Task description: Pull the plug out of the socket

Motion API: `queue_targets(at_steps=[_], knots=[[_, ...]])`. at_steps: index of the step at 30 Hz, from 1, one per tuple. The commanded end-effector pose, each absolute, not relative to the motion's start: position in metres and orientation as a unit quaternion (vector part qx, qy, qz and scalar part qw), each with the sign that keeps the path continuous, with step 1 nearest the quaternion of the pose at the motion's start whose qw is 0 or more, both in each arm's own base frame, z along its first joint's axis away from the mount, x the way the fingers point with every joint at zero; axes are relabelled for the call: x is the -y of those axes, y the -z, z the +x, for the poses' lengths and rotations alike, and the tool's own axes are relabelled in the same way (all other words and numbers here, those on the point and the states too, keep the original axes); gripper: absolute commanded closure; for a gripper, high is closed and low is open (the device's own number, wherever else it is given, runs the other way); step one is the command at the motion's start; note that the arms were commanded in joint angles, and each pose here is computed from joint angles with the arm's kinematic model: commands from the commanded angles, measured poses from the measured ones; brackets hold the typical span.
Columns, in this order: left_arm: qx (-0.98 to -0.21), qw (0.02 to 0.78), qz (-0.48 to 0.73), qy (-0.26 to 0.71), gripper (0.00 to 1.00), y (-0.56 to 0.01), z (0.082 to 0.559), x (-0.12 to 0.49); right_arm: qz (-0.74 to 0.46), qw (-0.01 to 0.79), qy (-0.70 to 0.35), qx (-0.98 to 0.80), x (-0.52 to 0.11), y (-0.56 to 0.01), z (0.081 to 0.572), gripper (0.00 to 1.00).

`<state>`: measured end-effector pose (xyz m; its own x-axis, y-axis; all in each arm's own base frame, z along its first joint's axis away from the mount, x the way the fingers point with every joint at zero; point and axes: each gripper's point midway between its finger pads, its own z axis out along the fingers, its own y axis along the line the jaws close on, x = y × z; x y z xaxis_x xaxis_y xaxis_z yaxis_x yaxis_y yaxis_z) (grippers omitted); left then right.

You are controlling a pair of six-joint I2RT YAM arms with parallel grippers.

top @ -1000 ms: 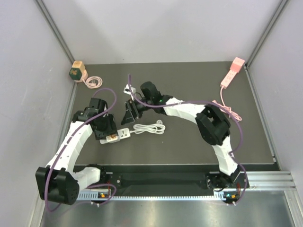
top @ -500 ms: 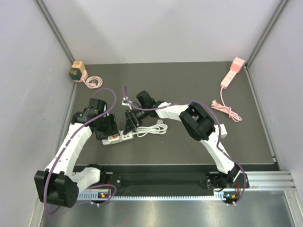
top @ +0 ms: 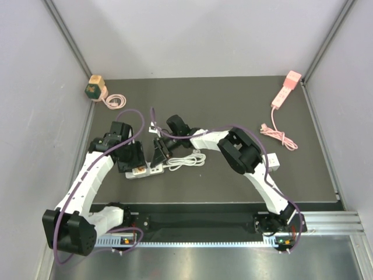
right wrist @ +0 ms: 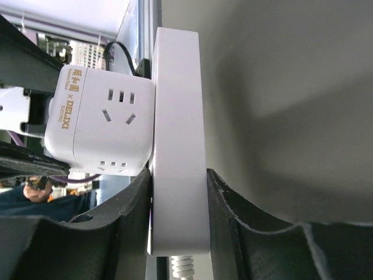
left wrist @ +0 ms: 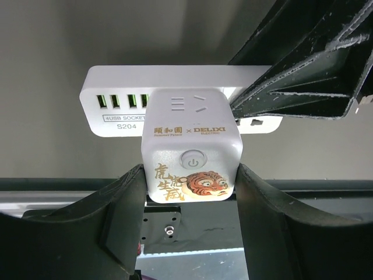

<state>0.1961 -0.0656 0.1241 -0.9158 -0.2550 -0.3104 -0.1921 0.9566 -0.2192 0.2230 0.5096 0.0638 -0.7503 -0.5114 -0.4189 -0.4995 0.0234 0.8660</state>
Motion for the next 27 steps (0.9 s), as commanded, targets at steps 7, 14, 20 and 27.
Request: queue_targets(at_steps=[7, 14, 20, 27], knots=[[-0.945, 0.29, -0.138, 0.067, 1.0, -0.183, 0.221, 0.048, 0.25, -0.035, 0.468, 0.847, -0.494, 0.014, 0.259, 1.0], [-0.941, 0.289, -0.113, 0.137, 1.0, -0.178, 0.224, 0.078, 0.27, -0.059, 0.369, 0.887, -0.492, 0.041, 0.252, 1.0], [-0.939, 0.301, -0.124, 0.109, 1.0, -0.189, 0.235, 0.068, 0.282, -0.058, 0.303, 0.908, -0.473, 0.074, 0.245, 1.0], [-0.943, 0.298, -0.121, 0.086, 1.0, -0.188, 0.231, 0.06, 0.273, -0.018, 0.441, 0.855, -0.494, 0.047, 0.227, 1.0]])
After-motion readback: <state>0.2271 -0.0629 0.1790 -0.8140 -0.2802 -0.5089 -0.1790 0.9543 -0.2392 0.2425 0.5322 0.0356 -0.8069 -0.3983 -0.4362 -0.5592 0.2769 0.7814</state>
